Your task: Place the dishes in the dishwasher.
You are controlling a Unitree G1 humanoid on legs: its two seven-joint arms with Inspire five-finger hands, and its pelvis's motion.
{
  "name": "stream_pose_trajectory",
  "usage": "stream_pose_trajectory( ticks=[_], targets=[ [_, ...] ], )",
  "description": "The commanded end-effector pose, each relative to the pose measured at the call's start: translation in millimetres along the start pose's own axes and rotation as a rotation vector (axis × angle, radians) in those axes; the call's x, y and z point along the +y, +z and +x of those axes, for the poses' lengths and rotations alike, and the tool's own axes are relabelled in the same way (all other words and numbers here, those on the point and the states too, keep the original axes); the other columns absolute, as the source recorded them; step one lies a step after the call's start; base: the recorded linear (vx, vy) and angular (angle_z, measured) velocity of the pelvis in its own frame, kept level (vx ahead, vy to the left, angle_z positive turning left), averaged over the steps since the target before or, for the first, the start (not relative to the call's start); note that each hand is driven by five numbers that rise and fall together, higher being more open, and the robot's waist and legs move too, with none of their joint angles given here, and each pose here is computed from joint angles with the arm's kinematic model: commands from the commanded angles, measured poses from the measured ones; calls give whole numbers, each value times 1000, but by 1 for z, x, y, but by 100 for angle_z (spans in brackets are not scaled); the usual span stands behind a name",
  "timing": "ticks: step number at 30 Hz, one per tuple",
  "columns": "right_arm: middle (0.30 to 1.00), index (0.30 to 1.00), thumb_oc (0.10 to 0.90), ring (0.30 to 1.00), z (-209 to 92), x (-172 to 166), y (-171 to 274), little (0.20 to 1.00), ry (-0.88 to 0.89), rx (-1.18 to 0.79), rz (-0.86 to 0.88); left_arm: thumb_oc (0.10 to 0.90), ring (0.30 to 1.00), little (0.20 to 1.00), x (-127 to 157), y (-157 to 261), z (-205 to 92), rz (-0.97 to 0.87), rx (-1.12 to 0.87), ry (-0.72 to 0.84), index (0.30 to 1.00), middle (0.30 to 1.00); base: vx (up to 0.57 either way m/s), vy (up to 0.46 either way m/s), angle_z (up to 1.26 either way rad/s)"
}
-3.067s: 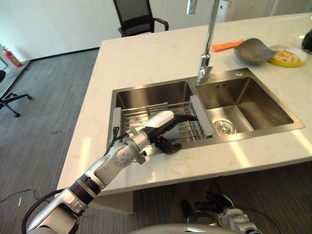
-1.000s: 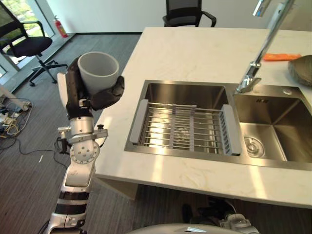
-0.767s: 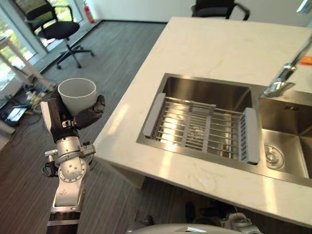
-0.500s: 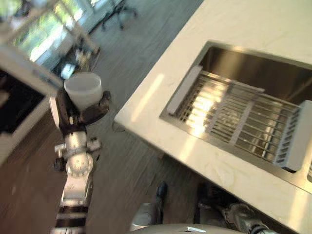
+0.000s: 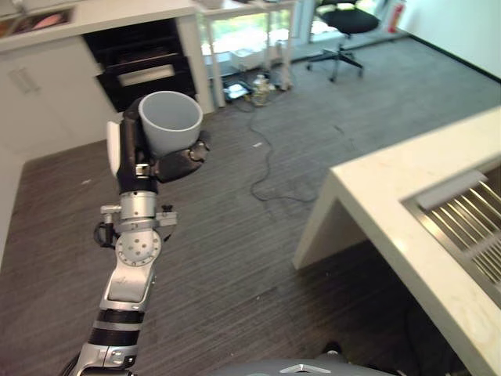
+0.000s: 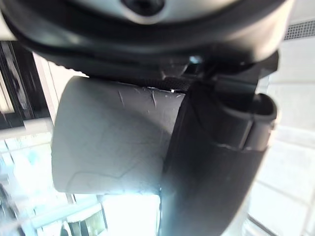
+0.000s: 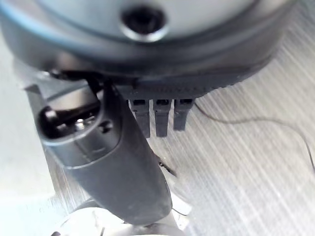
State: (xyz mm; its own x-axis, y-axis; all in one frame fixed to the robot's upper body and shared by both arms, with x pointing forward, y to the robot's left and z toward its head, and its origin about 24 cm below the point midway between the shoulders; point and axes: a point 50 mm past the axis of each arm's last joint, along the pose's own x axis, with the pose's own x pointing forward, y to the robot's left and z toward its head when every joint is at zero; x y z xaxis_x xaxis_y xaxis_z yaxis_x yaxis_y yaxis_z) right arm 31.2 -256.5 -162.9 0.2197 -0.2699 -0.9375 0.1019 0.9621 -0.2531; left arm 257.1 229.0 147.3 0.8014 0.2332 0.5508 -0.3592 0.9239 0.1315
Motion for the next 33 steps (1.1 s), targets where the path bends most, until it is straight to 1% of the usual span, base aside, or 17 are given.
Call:
stream_pose_trajectory(
  ticks=[1,3,6,7,10,12,17,18,22,23,28,29,30,31,32,33],
  targets=[
    [900,900,800,900,1,44,77,900,84,-248,11,400,300,300,14,52,17,90,-300,-36,300,300,233,667,44],
    [900,900,800,900,-1,52,84,900,110,-267,46,400,300,300,5,54,15,61,-311,-90,300,300,154,555,86],
    [900,900,800,900,-1,58,82,900,137,-263,29,400,300,300,0,55,15,53,-315,-121,300,300,101,361,157],
    [900,900,800,900,-2,59,80,900,159,-272,51,400,300,300,-13,54,17,38,-317,-194,300,300,252,424,114],
    [900,900,800,900,-3,61,85,900,163,-285,85,400,300,300,-17,52,19,31,-307,-212,300,300,174,217,238],
    [900,900,800,900,-5,71,91,900,188,-302,84,400,300,300,-23,51,21,10,-298,-222,300,300,149,46,118],
    [900,900,800,900,-5,72,89,900,186,-298,69,400,300,300,-22,40,11,-9,-227,-226,300,300,99,10,56],
    [900,900,800,900,-5,69,98,900,171,-316,79,400,300,300,-12,32,6,6,-182,-198,300,300,115,10,80],
    [900,900,800,900,-6,70,107,900,168,-340,77,400,300,300,-4,29,2,25,-160,-172,300,300,55,5,5],
    [900,900,800,900,-9,75,113,900,187,-371,58,400,300,300,1,25,-3,31,-130,-154,300,300,56,-4,-15],
    [900,900,800,900,-8,73,111,900,183,-364,13,400,300,300,2,20,-10,39,-101,-155,300,300,23,-10,-20],
    [900,900,800,900,4,10,55,900,42,-176,-59,400,300,300,7,19,-3,61,-116,-147,300,300,5,-24,-29],
    [900,900,800,900,4,10,55,900,41,-175,-59,400,300,300,6,19,-3,60,-116,-148,300,300,-44,-10,-10],
    [900,900,800,900,1,31,75,900,98,-259,-72,400,300,300,4,23,-3,55,-128,-161,300,300,-24,-5,-6],
    [900,900,800,900,-3,44,94,900,122,-326,-98,400,300,300,4,23,-5,70,-127,-167,300,300,-31,-10,-11],
    [900,900,800,900,-4,48,95,900,132,-338,-105,400,300,300,0,24,-6,73,-133,-182,300,300,-37,-11,-14]
  ],
)
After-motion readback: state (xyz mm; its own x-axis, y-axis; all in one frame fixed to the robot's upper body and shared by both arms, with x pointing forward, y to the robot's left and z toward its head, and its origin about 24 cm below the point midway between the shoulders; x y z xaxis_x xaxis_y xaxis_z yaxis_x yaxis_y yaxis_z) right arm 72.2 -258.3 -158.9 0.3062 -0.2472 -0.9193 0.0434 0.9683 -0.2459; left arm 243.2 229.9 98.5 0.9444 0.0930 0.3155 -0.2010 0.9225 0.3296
